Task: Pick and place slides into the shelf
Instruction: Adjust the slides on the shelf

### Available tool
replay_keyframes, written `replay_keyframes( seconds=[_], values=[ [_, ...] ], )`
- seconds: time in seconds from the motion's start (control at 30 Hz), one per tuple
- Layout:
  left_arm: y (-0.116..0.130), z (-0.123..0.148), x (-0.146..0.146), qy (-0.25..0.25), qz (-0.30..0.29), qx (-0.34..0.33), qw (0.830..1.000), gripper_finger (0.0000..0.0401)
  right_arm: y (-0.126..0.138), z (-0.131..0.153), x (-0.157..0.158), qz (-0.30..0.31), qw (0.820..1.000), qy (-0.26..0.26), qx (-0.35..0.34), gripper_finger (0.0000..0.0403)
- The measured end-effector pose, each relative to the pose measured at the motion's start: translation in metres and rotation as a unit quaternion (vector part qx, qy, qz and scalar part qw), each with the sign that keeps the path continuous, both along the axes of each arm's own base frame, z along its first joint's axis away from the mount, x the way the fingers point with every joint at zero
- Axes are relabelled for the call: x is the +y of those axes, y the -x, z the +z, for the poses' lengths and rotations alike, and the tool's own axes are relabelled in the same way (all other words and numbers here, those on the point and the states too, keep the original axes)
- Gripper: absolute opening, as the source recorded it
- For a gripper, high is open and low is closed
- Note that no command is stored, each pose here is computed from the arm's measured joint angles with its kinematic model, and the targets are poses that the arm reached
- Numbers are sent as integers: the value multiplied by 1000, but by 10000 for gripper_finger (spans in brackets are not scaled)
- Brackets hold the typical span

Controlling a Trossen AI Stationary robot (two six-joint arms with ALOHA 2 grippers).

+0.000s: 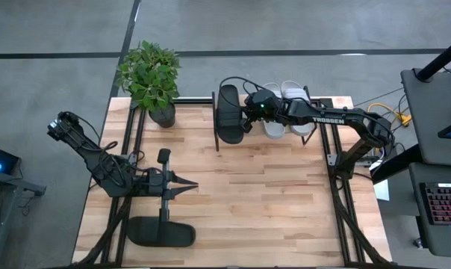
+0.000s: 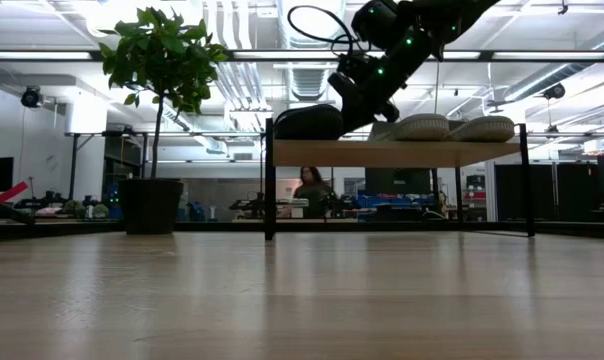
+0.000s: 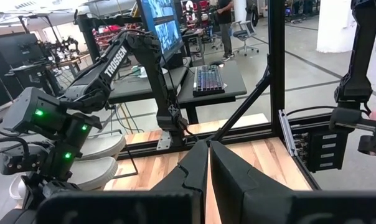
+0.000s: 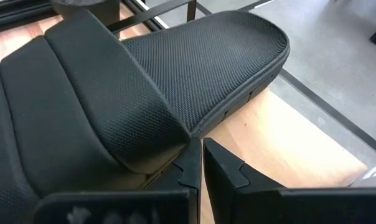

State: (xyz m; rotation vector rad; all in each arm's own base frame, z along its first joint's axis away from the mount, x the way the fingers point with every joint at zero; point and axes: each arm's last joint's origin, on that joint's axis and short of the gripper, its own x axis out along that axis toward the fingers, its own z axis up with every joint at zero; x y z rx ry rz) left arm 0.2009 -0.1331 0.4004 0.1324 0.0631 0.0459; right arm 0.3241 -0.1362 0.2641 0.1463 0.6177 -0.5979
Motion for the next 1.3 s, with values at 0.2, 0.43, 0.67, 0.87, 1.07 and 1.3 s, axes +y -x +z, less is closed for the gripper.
replay_keyframes(
  seconds=[0.2, 0.43, 0.67, 0.87, 1.07, 1.3],
  values=[
    [0, -1, 0, -4, 0, 5, 1000, 4, 1, 0, 1, 1, 1000, -3, 10, 8],
    [0, -1, 0, -5, 0, 6, 1000, 4, 3, 0, 2, 3, 999, -13, 34, 8],
    [0, -2, 0, -4, 0, 6, 1000, 4, 4, 4, 2, -6, 999, -5, 51, 8],
    [0, -2, 0, 7, 1, 5, 1000, 4, 7, 10, 2, -27, 996, 5, 86, 8],
    [0, -2, 0, 7, 1, 5, 1000, 4, 10, 15, 3, -45, 992, 21, 118, 8],
    [0, -2, 0, 7, 1, 5, 1000, 4, 16, 15, 4, -64, 985, 28, 159, 8]
  ],
)
